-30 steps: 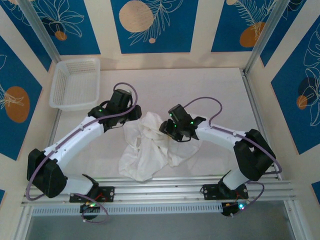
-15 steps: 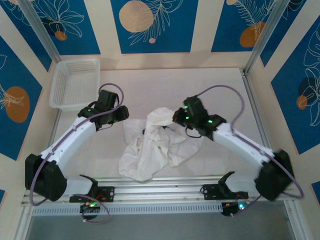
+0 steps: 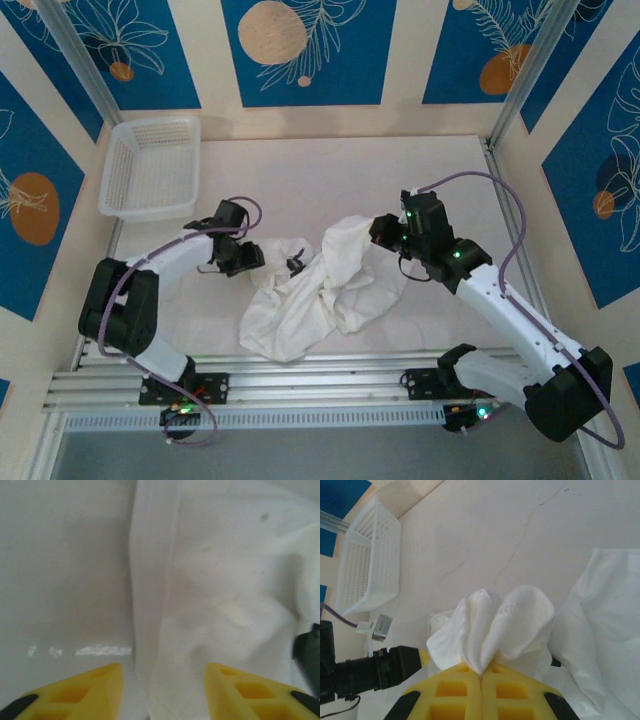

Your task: Fold the inside-out t-shirt

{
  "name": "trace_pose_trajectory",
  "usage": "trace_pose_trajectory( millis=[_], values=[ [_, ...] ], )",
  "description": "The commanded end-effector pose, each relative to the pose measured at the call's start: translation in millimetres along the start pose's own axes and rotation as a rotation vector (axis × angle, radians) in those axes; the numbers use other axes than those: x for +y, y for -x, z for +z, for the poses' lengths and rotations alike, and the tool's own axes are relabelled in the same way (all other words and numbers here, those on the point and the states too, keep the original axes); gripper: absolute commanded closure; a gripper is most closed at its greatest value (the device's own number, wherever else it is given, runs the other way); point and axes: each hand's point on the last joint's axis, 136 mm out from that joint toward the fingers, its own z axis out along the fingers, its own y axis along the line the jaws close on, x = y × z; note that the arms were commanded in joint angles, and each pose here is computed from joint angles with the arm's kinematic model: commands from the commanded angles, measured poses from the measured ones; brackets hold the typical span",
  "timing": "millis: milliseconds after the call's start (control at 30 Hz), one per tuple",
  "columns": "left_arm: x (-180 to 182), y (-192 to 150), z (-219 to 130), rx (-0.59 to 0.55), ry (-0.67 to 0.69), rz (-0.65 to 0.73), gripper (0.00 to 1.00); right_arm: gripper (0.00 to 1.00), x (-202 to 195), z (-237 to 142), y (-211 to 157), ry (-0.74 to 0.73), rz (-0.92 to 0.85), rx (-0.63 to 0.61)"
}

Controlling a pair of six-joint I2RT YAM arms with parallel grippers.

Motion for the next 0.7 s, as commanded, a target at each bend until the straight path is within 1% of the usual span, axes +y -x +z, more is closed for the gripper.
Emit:
trace_pose_trajectory(
  millis=[0,100,167,200,267,333,400,467,533,567,667],
  values=[
    [10,-12,12,0.043,0.04,0.008,0.63,1.0,9,-11,10,0.027,0.007,-0.012],
    [-3,-14,17,0.075,-0.03,0.009,0.83,1.0,11,-14,18,0.035,0.021,-0.025],
    [-13,-10,15,0.072,-0.072,0.012,1.0,1.0,13,-19,27,0.034,0.04,-0.041],
    [-16,-6,10,0.059,-0.078,0.013,1.0,1.0,14,-23,31,0.036,0.046,-0.051],
    [-26,15,-15,-0.01,-0.101,0.023,1.0,1.0,22,-33,50,0.064,0.05,-0.084],
    [-31,49,-61,-0.125,-0.101,0.032,1.0,1.0,39,-50,78,0.121,0.023,-0.125],
    [-35,96,-131,-0.302,-0.109,0.026,1.0,1.0,57,-81,120,0.188,0.0,-0.19],
    [-29,136,-216,-0.507,-0.114,-0.011,1.0,1.0,75,-129,167,0.266,-0.012,-0.3],
    [-18,157,-282,-0.649,-0.132,-0.073,1.0,1.0,85,-168,195,0.323,-0.032,-0.39],
    [-14,163,-312,-0.703,-0.163,-0.103,1.0,1.0,91,-182,202,0.348,-0.051,-0.42],
    [-13,165,-368,-0.806,-0.267,-0.145,1.0,1.0,112,-209,198,0.414,-0.168,-0.448]
  ],
)
